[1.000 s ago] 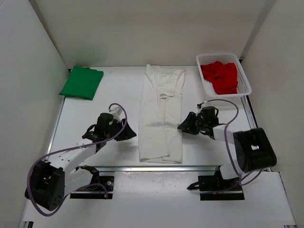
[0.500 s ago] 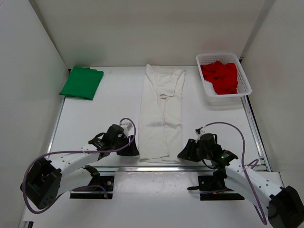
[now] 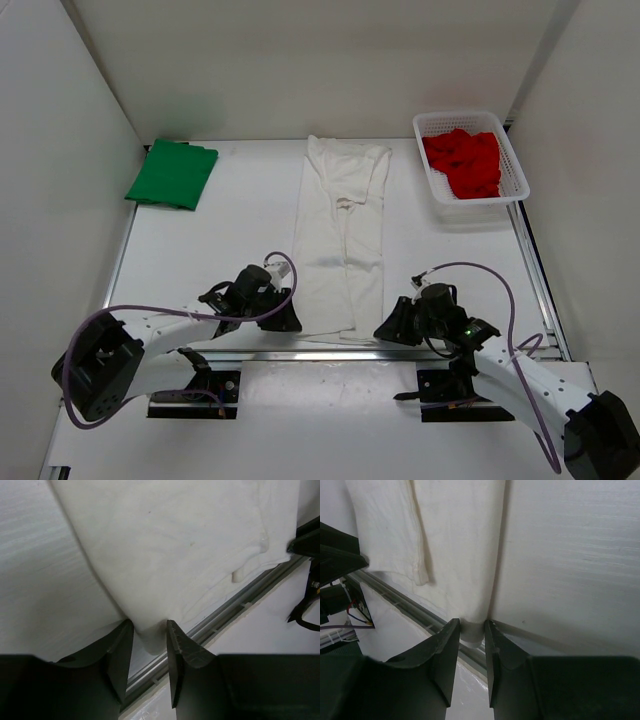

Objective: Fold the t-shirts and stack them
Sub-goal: Rotate the tshirt 90 degrees

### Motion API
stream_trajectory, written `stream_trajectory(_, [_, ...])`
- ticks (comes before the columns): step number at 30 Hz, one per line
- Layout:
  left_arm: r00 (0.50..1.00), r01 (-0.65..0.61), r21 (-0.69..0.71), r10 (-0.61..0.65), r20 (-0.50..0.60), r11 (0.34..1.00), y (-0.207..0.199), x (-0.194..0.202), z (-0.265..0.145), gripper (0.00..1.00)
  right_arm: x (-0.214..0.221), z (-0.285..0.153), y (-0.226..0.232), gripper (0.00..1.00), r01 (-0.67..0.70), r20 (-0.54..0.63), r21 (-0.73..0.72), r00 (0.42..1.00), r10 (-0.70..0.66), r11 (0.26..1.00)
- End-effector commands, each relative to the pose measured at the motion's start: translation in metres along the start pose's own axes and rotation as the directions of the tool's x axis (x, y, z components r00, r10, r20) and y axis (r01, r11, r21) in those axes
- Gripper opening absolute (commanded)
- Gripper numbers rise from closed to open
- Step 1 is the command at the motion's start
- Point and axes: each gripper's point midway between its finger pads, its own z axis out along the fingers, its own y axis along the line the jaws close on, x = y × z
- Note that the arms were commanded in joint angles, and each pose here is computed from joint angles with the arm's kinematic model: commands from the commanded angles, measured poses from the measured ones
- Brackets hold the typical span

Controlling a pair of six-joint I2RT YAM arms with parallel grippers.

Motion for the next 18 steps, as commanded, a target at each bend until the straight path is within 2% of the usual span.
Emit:
stream_trajectory(1, [0.998, 0.019, -0.018, -0.02, -0.057, 1.0, 0.01, 0.021, -0.001, 0.42, 0.007, 0.0, 0.0, 0.27, 0.002, -0.026, 0.013, 1.0, -0.001, 1.0])
stream_trajectory(7, [0.997, 0.032, 0.014, -0.031, -0.073, 0.999, 0.005, 0.028, -0.001, 0.33, 0.013, -0.001, 0.0, 0.28, -0.007, -0.038, 0.012, 0.999, 0.007, 1.0])
stream_trajectory(8, [0.997, 0.026, 0.017, -0.025, -0.071, 1.0, 0.004, 0.028, -0.001, 0.25, 0.013, -0.001, 0.003, 0.26, -0.008, -0.04, 0.0, 0.999, 0.008, 1.0])
stream_trajectory(9, [0.997, 0.027, 0.022, -0.025, -0.074, 0.999, 0.003, 0.029, -0.002, 0.22, 0.015, -0.001, 0.002, 0.17, -0.008, -0.043, 0.003, 0.999, 0.008, 1.0])
stream_trajectory(10, [0.996, 0.046, -0.004, -0.046, -0.073, 0.999, 0.008, 0.031, -0.003, 0.15, 0.014, -0.002, 0.005, 0.05, 0.001, -0.037, -0.006, 0.999, -0.001, 1.0])
stream_trajectory(11, [0.998, 0.038, -0.003, -0.038, -0.056, 0.999, 0.005, 0.026, -0.004, 0.08, 0.014, -0.002, 0.004, 0.01, 0.001, -0.033, -0.006, 0.999, -0.002, 1.0])
stream_trajectory(13, [0.998, 0.049, -0.028, -0.05, -0.048, 0.998, 0.007, 0.026, -0.009, 0.0, 0.017, -0.004, 0.01, 0.0, 0.013, -0.045, -0.016, 0.999, -0.013, 1.0])
stream_trajectory(17, [0.993, 0.085, 0.03, -0.082, -0.088, 0.996, -0.003, 0.04, -0.027, 0.0, 0.045, -0.013, 0.027, 0.0, 0.025, -0.11, -0.049, 0.993, -0.03, 0.999])
stream_trajectory(18, [0.994, 0.091, 0.038, -0.088, -0.07, 0.995, -0.003, 0.04, -0.032, 0.0, 0.049, -0.014, 0.022, 0.0, 0.027, -0.116, -0.025, 0.993, -0.03, 0.999])
